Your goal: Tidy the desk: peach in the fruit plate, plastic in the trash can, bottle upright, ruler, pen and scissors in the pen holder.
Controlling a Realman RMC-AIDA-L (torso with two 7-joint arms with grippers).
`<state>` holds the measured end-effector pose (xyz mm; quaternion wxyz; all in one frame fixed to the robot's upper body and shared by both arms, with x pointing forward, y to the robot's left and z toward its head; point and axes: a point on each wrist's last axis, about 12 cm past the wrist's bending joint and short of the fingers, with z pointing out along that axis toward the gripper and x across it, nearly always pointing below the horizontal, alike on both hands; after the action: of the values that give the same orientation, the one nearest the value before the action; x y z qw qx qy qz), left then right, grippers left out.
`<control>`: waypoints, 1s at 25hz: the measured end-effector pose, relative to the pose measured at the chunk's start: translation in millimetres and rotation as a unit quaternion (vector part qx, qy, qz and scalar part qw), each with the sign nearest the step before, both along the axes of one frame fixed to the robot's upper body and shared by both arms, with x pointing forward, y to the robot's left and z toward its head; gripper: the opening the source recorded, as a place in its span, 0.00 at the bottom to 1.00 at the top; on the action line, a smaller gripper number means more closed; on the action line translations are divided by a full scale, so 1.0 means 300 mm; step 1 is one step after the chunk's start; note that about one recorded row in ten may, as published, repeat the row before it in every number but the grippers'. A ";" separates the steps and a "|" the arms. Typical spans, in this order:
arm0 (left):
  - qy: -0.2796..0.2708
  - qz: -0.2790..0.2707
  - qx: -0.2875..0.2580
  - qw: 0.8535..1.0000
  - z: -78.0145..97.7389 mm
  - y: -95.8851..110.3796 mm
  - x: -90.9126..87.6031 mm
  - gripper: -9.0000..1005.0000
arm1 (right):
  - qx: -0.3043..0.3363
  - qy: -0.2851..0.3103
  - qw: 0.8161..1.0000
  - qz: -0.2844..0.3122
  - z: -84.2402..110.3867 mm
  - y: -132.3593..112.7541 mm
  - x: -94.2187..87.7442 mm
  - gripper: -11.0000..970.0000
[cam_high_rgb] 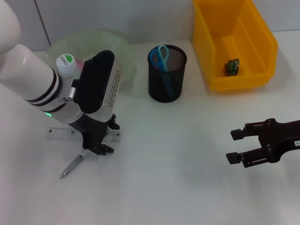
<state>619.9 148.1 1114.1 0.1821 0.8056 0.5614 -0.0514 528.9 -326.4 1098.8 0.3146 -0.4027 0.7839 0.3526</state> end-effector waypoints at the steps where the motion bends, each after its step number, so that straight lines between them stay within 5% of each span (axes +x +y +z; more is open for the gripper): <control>1: 0.000 0.001 0.000 1.000 0.000 0.001 0.000 0.62 | 0.000 0.000 1.000 0.001 0.000 0.001 0.001 0.85; 25: 0.000 -0.008 0.016 1.000 0.014 -0.004 -0.004 0.62 | -0.004 -0.006 1.000 -0.001 -0.001 0.006 0.010 0.85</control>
<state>618.8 146.9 1118.2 0.1691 0.8131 0.5552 -0.0441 532.0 -324.5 1098.5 0.3179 -0.4051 0.7838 0.3471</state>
